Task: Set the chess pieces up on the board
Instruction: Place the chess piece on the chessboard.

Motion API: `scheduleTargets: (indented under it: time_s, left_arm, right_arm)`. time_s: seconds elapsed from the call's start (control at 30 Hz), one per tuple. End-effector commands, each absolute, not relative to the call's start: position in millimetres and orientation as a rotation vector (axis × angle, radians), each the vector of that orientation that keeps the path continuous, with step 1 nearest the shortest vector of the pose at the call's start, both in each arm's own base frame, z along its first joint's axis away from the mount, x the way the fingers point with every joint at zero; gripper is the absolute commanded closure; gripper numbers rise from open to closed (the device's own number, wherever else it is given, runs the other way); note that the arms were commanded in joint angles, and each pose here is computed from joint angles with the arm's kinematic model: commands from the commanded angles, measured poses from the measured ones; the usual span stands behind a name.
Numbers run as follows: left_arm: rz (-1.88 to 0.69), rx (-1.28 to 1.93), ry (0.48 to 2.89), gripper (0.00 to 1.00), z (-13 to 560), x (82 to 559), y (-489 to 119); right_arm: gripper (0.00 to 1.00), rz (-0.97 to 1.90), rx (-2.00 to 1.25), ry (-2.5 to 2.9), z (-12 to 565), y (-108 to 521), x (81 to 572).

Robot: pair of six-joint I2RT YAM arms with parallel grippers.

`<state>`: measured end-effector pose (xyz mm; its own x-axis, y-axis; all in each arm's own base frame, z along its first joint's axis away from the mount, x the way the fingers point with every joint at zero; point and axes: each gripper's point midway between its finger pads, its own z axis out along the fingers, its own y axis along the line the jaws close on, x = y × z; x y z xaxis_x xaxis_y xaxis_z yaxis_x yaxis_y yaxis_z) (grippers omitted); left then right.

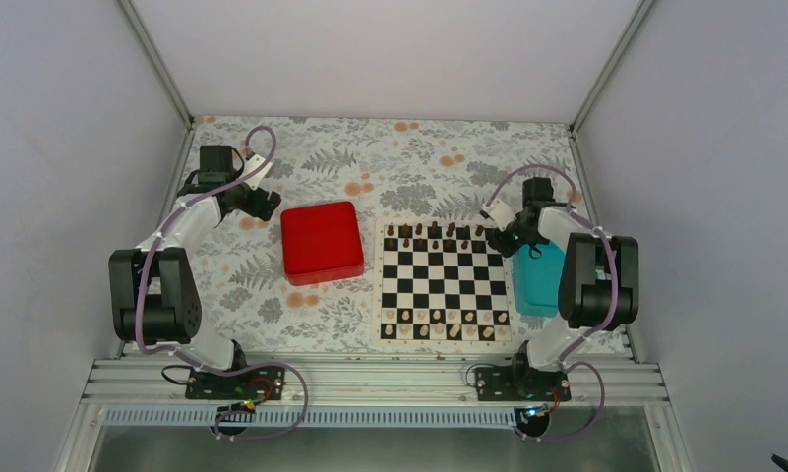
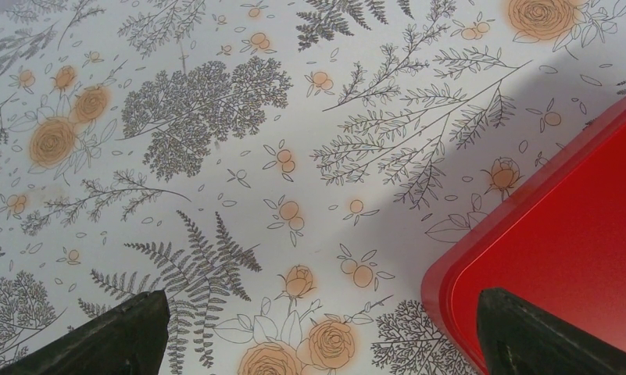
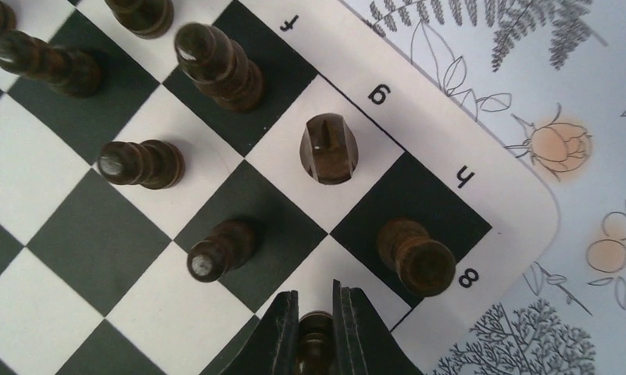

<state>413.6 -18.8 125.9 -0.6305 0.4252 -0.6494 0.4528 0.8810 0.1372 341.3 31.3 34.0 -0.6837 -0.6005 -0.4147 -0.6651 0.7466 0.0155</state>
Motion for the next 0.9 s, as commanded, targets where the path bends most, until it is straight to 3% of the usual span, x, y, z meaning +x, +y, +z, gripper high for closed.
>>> scheduleTargets:
  time_s: [0.0,0.33,0.87]
  left_arm:
    - [-0.053,0.645,2.300,0.03,133,415,-19]
    - [-0.052,0.647,2.300,0.03,134,414,-19]
    - [-0.059,0.652,2.297,0.03,135,414,-21]
  right_arm:
    - [0.96,0.223,-0.985,2.572,22,27,342]
    - [0.94,0.240,-0.986,2.583,16,28,342]
    - [0.82,0.256,-0.990,2.563,33,31,339]
